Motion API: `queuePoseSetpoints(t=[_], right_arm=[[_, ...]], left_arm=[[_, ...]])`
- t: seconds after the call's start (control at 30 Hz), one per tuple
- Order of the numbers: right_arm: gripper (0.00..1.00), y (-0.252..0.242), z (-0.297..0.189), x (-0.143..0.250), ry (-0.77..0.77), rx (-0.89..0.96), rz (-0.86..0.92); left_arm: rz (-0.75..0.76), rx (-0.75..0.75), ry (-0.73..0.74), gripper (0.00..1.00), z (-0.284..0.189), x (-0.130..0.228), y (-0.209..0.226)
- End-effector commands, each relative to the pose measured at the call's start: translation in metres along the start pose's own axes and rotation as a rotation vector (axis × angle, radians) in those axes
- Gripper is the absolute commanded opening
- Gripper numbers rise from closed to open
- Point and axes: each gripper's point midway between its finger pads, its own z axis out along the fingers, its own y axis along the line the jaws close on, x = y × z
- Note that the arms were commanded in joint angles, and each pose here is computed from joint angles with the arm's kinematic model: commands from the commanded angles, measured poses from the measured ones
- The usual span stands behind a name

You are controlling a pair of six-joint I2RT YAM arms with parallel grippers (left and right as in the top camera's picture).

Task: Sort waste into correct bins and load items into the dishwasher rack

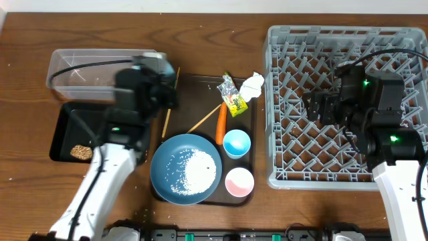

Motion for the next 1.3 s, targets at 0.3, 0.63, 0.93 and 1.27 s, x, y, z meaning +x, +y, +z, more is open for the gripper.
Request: queuePoseSetpoints(t=[0.3, 0.63, 0.93, 1.27], right_arm=[[0.89, 0.001, -0.004, -0.008, -0.019, 0.001, -0.017], [0.88, 0.001, -0.004, -0.008, -0.019, 0.001, -0.017], [0.87, 0.001, -0.004, -0.006, -0.012, 0.002, -0.015], [0.87, 0.001, -0.004, -0.006, -0.011, 0.001, -0.015]], left_arm=[[0.248, -0.083, 0.071, 0.06, 0.080, 0.055, -0.023], [0.273, -0.084, 0.173, 0.06, 0.100, 0.098, -0.024], [0.269, -0.086, 0.206, 0.59, 0.103, 0.109, -0.022], [0.267, -0.071, 0.096, 0.81, 0.086, 0.066, -0.034]])
